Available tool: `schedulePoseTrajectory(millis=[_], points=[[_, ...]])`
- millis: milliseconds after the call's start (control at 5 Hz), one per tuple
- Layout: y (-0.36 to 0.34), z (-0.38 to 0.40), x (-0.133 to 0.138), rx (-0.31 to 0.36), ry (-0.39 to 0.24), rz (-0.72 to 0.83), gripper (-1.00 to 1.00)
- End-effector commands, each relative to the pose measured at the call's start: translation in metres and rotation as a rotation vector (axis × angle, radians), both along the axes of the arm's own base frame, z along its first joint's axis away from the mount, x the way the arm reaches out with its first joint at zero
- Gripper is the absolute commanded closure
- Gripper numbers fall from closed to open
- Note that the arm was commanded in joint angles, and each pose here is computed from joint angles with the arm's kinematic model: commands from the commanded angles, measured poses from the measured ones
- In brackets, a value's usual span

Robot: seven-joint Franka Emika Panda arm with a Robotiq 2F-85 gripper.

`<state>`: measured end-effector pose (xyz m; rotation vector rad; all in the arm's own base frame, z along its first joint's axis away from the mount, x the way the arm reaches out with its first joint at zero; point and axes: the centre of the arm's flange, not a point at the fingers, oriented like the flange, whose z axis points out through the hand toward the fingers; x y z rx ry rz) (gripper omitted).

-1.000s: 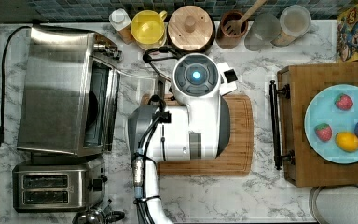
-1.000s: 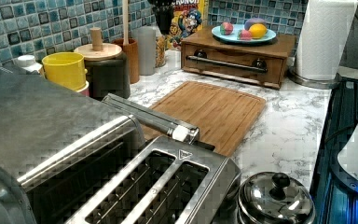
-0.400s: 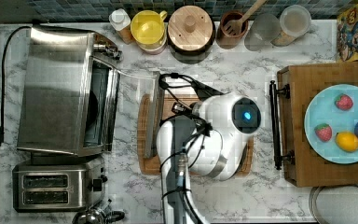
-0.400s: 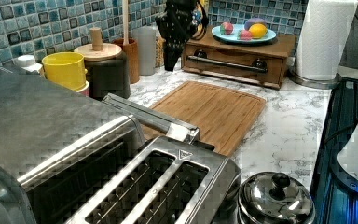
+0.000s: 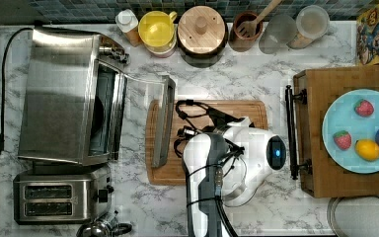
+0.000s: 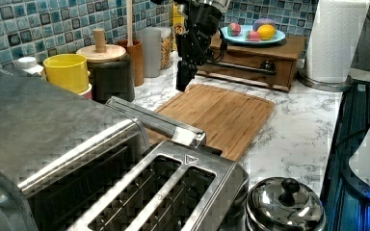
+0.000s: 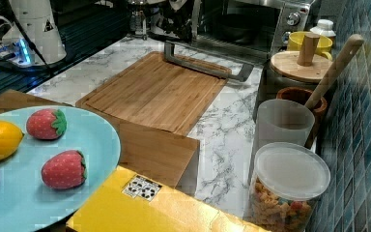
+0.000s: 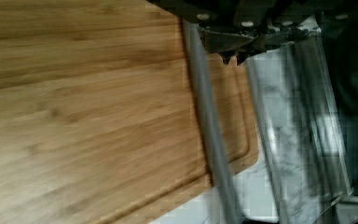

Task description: Close the oven.

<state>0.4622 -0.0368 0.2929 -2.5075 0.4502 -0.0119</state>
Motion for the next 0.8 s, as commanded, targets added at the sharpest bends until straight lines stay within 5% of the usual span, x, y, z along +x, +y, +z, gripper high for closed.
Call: schedulePoseTrajectory(millis=[200,800], points=[[0.009,-0.042,-0.005,0.019,-0.217,-0.024,1.00],[0.046,-0.066,0.014,0.138,-0.292,0.097,1.00]])
